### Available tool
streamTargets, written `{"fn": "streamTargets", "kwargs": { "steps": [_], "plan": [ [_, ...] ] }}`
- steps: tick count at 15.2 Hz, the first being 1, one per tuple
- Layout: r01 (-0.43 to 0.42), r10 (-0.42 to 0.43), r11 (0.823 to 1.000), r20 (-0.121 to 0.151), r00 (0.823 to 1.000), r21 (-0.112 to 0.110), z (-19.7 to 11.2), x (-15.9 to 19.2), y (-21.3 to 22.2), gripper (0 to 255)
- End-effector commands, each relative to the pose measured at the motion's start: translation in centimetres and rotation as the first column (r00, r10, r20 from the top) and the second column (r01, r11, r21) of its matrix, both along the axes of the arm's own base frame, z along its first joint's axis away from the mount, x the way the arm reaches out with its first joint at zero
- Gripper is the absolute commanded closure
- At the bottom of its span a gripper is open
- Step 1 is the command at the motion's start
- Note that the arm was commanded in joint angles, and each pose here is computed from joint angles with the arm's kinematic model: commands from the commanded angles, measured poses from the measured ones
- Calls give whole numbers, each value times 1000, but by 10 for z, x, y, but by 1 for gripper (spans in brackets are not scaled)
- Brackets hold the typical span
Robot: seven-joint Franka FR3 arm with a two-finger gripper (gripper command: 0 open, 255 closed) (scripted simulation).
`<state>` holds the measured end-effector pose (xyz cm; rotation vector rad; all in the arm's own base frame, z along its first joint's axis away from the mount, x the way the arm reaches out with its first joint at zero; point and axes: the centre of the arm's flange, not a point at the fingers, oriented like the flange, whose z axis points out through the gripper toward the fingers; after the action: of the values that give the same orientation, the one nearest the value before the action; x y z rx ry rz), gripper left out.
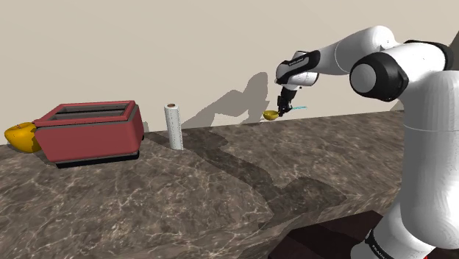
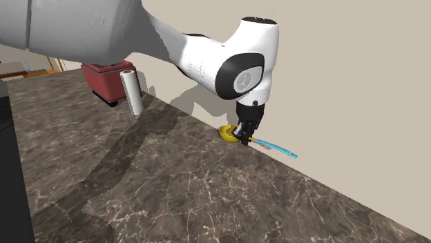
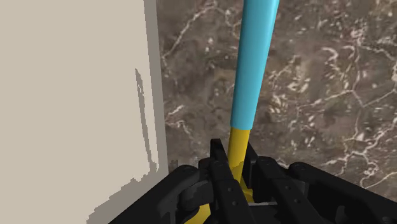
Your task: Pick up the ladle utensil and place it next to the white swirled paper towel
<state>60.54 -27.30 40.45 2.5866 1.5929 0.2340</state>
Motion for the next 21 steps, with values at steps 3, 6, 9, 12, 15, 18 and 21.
{"fn": "streamTargets", "kwargs": {
  "steps": [3, 6, 9, 12, 15, 18, 21],
  "plan": [
    [0, 0, 1000, 0, 1000, 0, 22, 0, 0, 255],
    [0, 0, 1000, 0, 1000, 0, 38, 0, 0, 255],
    [0, 0, 1000, 0, 1000, 0, 54, 0, 0, 255],
    [0, 0, 1000, 0, 1000, 0, 70, 0, 0, 255],
    [0, 0, 1000, 0, 1000, 0, 86, 0, 0, 255],
    [0, 0, 1000, 0, 1000, 0, 101, 0, 0, 255],
    [0, 0, 1000, 0, 1000, 0, 117, 0, 0, 255]
  ]
}}
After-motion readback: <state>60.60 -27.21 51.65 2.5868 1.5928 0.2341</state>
